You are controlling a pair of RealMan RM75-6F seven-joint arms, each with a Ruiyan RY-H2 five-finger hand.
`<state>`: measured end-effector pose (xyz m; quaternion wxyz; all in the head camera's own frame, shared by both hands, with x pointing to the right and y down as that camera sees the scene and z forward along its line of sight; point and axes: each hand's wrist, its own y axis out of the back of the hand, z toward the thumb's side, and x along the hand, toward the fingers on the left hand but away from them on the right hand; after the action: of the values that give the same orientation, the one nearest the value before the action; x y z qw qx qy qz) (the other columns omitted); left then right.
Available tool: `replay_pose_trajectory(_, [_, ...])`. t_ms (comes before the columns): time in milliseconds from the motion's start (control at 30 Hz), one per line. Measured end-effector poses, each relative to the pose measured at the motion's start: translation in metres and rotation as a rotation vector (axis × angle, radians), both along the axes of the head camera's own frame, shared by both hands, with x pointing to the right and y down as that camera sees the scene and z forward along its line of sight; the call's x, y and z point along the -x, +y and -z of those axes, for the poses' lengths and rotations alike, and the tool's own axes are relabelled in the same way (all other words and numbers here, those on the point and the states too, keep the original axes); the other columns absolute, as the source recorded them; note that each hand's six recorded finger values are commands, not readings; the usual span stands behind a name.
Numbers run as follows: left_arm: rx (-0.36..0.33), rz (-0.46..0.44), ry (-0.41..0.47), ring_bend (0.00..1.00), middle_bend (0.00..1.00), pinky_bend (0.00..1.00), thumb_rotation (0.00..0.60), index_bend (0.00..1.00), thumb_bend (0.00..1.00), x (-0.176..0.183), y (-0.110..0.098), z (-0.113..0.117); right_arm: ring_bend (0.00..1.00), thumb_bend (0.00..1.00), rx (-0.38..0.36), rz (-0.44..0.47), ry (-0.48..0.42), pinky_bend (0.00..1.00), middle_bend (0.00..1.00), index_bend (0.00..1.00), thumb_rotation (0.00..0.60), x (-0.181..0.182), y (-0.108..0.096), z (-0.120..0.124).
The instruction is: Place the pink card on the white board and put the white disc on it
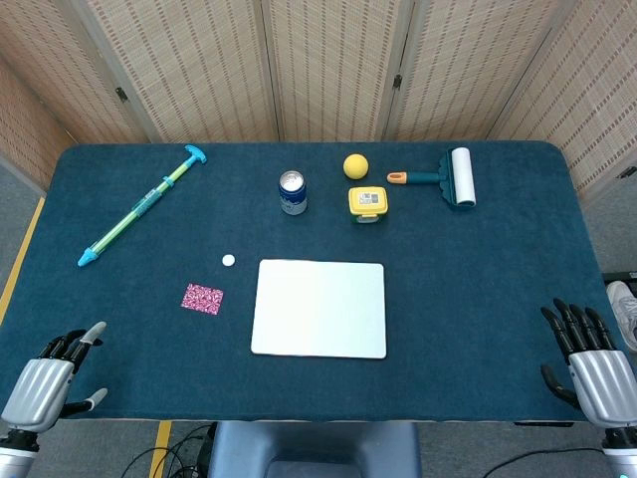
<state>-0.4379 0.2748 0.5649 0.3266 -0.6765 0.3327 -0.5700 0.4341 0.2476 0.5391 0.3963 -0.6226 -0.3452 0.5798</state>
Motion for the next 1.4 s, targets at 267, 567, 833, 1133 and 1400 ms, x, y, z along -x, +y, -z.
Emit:
replay_pose_trajectory(267, [0.024,-0.019,-0.005,0.18,0.31,0.23,0.6,0.0,0.22,-0.005,0.004,-0.003,0.0,0.29,-0.007,0.001,-0.007,0.0,0.0,0.0,0.6,-0.002,-0.002,0.003])
replay_pose_trajectory(567, [0.086,-0.043,0.012,0.79,0.96,0.83,0.6,0.0,0.22,-0.015,0.006,-0.007,0.0,0.29,-0.02,0.03,-0.039,0.0,0.0,0.0,0.6,0.004,0.004,0.01])
replay_pose_trajectory(833, [0.109,-0.127,0.022,1.0,1.0,1.0,0.6,0.14,0.22,-0.044,-0.044,-0.033,0.0,0.29,-0.001,0.05,-0.037,0.0,0.0,0.0,0.6,0.01,-0.002,0.003])
replay_pose_trajectory(1133, [0.205,-0.18,0.038,1.0,1.0,1.0,0.6,0.16,0.22,-0.086,-0.09,-0.071,0.0,0.29,0.029,0.062,-0.025,0.0,0.0,0.0,0.6,0.013,-0.006,-0.005])
replay_pose_trajectory(1400, [0.246,-0.262,0.041,1.0,1.0,1.0,0.6,0.19,0.22,-0.124,-0.12,-0.102,0.0,0.29,0.024,0.037,-0.017,0.0,0.0,0.0,0.6,0.009,-0.007,-0.005])
